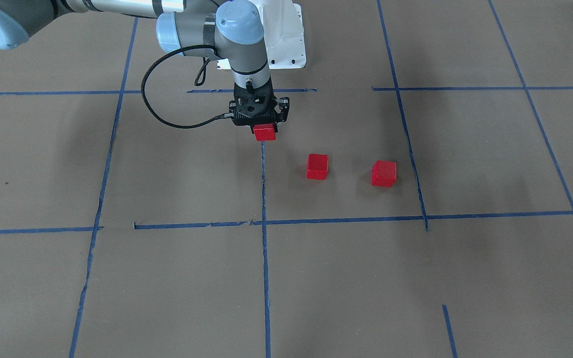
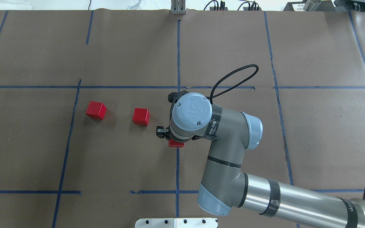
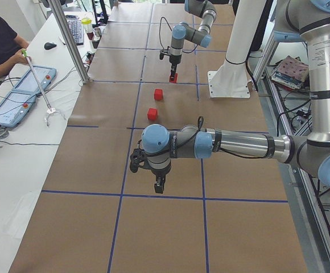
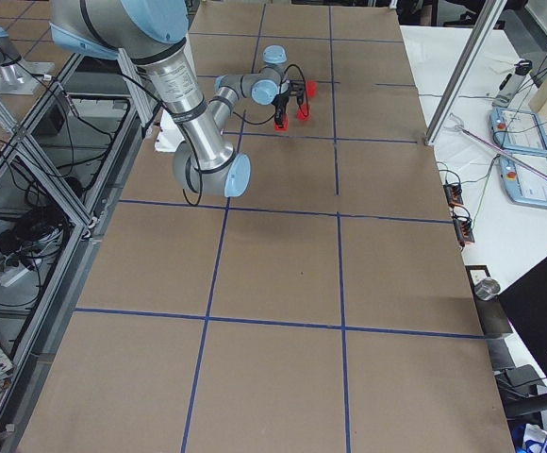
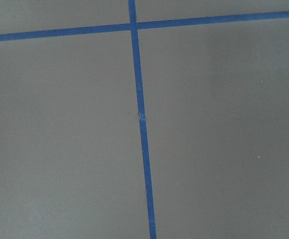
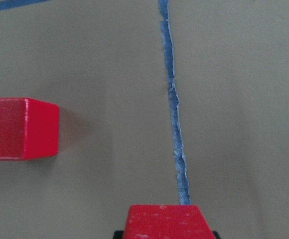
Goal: Form red blocks into L shape at center
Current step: 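Lower the red cube onto the center and open the right gripper, then raise the right gripper away while the left gripper reaches toward the nearer red cube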
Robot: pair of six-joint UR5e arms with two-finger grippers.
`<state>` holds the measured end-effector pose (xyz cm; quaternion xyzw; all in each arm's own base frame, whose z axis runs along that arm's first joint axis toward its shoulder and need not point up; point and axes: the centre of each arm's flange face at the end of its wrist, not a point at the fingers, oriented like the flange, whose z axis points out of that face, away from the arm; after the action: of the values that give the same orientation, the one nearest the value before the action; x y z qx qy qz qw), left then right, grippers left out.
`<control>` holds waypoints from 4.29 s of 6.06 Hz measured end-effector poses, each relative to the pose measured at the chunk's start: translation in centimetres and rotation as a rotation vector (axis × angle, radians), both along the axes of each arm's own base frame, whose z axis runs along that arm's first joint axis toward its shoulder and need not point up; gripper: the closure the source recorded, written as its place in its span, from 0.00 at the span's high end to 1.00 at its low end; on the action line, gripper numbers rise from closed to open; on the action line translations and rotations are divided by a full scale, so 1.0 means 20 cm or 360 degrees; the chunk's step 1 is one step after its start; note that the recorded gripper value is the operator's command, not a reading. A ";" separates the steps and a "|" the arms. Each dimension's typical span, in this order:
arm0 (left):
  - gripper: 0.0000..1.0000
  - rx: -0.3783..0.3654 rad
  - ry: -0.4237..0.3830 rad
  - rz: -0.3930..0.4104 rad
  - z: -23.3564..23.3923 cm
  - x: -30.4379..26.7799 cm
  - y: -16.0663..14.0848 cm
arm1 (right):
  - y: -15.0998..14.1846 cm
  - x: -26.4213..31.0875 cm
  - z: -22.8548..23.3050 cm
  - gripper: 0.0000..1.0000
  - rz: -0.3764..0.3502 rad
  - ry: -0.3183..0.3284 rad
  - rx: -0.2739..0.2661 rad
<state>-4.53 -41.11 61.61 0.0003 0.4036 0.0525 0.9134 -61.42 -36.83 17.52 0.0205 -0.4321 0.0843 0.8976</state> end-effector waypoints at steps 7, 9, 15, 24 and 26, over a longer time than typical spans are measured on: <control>1.00 0.0001 0.0001 0.0000 0.00 0.00 0.00 | 0.01 -0.07 0.14 0.21 -0.0119 0.0092 0.0078; 1.00 0.0002 0.0001 0.0000 0.00 0.00 0.00 | 0.01 -0.08 0.14 0.98 -0.0125 0.0092 0.0083; 1.00 0.0013 0.0001 0.0001 -0.01 0.00 0.00 | -0.01 0.10 0.09 1.00 -0.0164 0.0033 0.0225; 1.00 0.0288 0.0300 0.0141 -1.28 1.49 -0.26 | -0.40 1.52 0.86 1.00 -0.0031 0.0063 -0.0009; 1.00 0.0220 0.0234 -0.0013 -1.65 2.26 -0.13 | -0.42 1.66 0.98 1.00 0.0017 0.0103 -0.0052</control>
<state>40.65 -43.73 28.53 0.0689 0.4650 0.0762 0.8793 -28.17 -45.21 37.09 0.0107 -0.4011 0.0954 0.9110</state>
